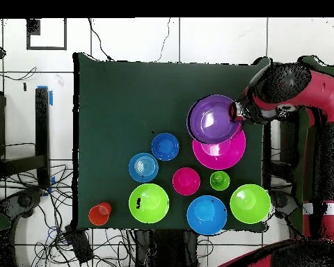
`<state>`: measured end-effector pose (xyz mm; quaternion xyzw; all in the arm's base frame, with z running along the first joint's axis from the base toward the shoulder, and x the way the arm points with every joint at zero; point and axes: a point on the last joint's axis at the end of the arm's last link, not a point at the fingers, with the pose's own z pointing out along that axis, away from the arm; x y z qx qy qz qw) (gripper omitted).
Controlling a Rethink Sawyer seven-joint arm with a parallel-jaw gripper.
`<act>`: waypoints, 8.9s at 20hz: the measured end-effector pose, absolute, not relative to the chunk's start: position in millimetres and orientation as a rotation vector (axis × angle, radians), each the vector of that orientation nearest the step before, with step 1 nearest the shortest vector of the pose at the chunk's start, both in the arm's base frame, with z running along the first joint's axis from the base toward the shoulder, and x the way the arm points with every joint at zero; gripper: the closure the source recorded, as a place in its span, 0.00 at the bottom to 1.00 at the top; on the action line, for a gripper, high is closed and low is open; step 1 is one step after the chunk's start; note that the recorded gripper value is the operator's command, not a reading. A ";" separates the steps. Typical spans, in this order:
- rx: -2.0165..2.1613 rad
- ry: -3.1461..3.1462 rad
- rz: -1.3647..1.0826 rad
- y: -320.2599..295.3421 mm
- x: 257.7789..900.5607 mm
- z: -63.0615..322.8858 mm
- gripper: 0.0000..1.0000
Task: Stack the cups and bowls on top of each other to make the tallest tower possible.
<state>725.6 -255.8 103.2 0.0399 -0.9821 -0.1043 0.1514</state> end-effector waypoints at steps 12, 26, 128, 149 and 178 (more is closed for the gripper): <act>0.046 -2.804 -0.295 -294.5 700.7 102.4 1.00; 0.018 -2.733 -0.298 -328.5 631.6 102.1 1.00; 0.030 -2.838 -0.362 -293.2 668.8 37.8 0.00; 0.149 -2.918 -0.098 -269.9 711.5 164.1 0.00; 0.324 -2.988 -0.141 -208.6 680.4 121.6 1.00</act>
